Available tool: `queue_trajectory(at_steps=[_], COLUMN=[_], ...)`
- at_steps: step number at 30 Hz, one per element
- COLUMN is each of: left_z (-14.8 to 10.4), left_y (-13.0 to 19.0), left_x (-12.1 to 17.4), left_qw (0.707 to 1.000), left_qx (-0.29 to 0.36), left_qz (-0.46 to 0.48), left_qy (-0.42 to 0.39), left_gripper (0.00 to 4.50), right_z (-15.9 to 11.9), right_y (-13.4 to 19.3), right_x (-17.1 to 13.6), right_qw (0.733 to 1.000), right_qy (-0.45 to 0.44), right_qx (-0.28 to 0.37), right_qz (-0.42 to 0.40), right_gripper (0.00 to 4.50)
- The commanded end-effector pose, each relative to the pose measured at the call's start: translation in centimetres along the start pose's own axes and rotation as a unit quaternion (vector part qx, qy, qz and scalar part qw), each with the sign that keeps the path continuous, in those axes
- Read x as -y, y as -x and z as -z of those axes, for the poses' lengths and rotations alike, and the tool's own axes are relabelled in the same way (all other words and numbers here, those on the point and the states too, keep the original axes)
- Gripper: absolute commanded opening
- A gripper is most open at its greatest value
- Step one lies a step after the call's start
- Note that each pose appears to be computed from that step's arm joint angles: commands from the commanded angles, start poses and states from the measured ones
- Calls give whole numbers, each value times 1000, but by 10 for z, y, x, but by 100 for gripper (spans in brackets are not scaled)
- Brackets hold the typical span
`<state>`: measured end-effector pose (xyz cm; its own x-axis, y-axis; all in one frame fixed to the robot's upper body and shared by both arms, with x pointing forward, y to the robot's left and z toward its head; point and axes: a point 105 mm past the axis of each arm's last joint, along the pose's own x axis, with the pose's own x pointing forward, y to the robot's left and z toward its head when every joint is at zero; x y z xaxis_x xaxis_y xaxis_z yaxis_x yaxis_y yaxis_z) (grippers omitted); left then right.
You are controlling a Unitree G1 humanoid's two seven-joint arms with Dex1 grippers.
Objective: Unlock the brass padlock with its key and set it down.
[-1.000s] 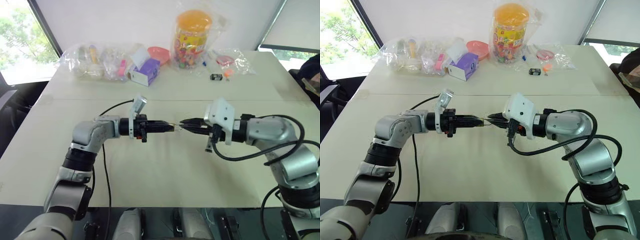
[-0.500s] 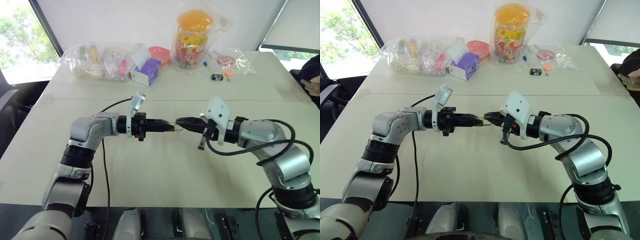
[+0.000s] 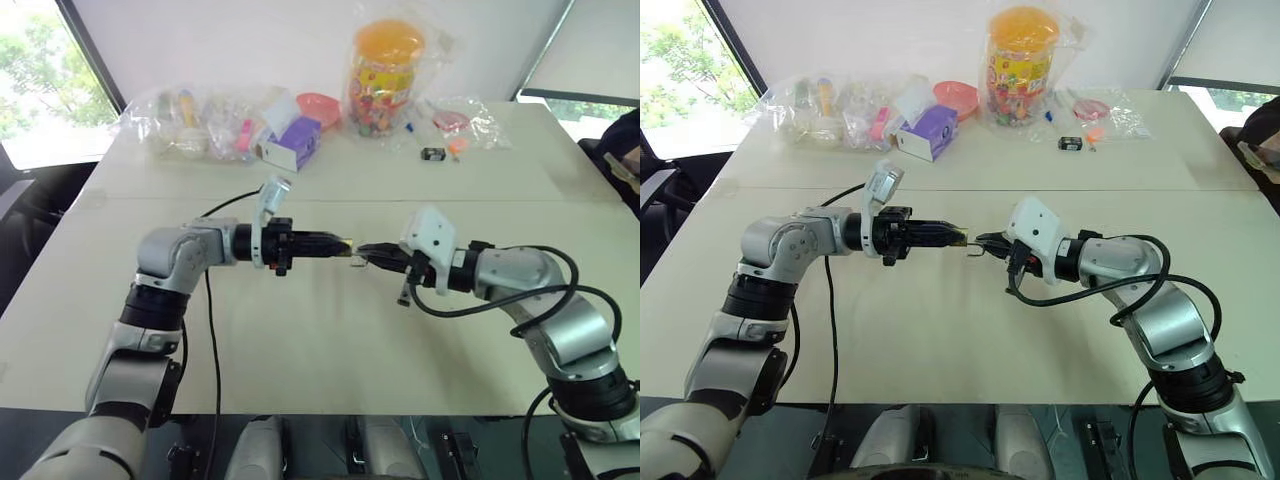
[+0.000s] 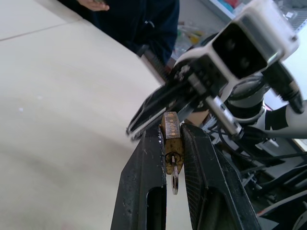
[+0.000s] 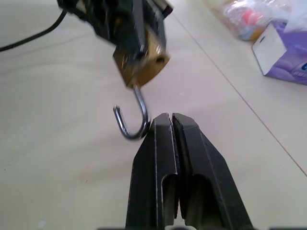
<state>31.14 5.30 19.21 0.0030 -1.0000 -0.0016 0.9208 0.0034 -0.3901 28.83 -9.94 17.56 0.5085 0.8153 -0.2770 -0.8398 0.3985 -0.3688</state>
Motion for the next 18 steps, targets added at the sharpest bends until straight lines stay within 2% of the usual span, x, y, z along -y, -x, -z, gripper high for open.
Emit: queue_trajectory(at_steps=[1,4,10,18], left_z=[-17,-12,18,58], left_y=[-1,-3,-16,-45], left_x=[8,4,-14,-54], left_qw=[999,999,999,991], left_qx=[15,8,-8,-38], left_qz=[15,3,-37,-128], left_qy=[-29,-31,-21,-17], left_gripper=[24,24,24,24], right_z=[-3,5,27,19], right_y=[3,11,45,66], right_x=[1,3,2,-19], right_qw=[1000,999,994,991], right_qy=[20,32,39,18], right_qx=[2,-21,-85,-101], right_qz=[4,15,53,81], right_gripper=[7,7,7,7])
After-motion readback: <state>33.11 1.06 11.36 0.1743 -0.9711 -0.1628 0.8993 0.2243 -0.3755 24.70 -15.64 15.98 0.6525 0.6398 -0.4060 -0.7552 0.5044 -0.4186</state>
